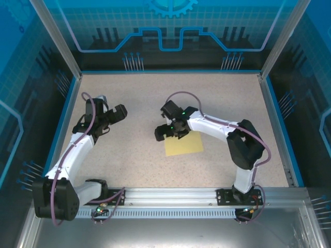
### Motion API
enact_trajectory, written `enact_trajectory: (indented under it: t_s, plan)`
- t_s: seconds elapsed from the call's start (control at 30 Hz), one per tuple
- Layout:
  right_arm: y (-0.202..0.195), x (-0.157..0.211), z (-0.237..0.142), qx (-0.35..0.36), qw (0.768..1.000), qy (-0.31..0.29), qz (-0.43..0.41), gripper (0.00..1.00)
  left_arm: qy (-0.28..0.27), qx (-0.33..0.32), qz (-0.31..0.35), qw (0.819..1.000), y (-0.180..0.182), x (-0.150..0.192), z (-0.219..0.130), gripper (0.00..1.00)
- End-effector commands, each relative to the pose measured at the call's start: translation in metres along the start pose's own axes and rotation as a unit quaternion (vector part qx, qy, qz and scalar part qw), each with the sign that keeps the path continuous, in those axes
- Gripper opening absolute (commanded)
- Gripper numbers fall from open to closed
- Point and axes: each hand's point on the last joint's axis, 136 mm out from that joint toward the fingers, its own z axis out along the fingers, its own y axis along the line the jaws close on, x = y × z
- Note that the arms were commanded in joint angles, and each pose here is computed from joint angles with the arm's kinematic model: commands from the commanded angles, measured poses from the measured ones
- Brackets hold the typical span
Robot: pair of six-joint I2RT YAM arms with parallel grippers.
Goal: Fold a paper plane with a square sheet of paper (pick it up from the middle)
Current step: Move the square sheet of paper to the center of the table, then fold the square sheet of paper in half at the center of the table.
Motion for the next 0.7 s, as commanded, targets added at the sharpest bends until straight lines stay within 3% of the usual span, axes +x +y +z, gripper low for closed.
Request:
enact_trajectory:
  t_s: [0.0, 0.33, 0.67]
  plan:
    - [-0.044, 0.014, -0.007, 0.063, 0.997, 0.046, 0.001, 0.99, -0.001, 0.004, -0.008, 1.000, -0.003, -0.005, -0.009, 0.99]
    - [-0.055, 0.023, 0.026, 0.084, 0.991, 0.105, 0.026, 0.99, 0.001, 0.001, -0.008, 1.000, -0.002, -0.006, -0.008, 0.99]
    - [-0.075, 0.040, 0.044, 0.132, 0.981, 0.126, 0.059, 0.99, -0.005, 0.014, -0.007, 1.000, -0.006, -0.005, -0.008, 0.99]
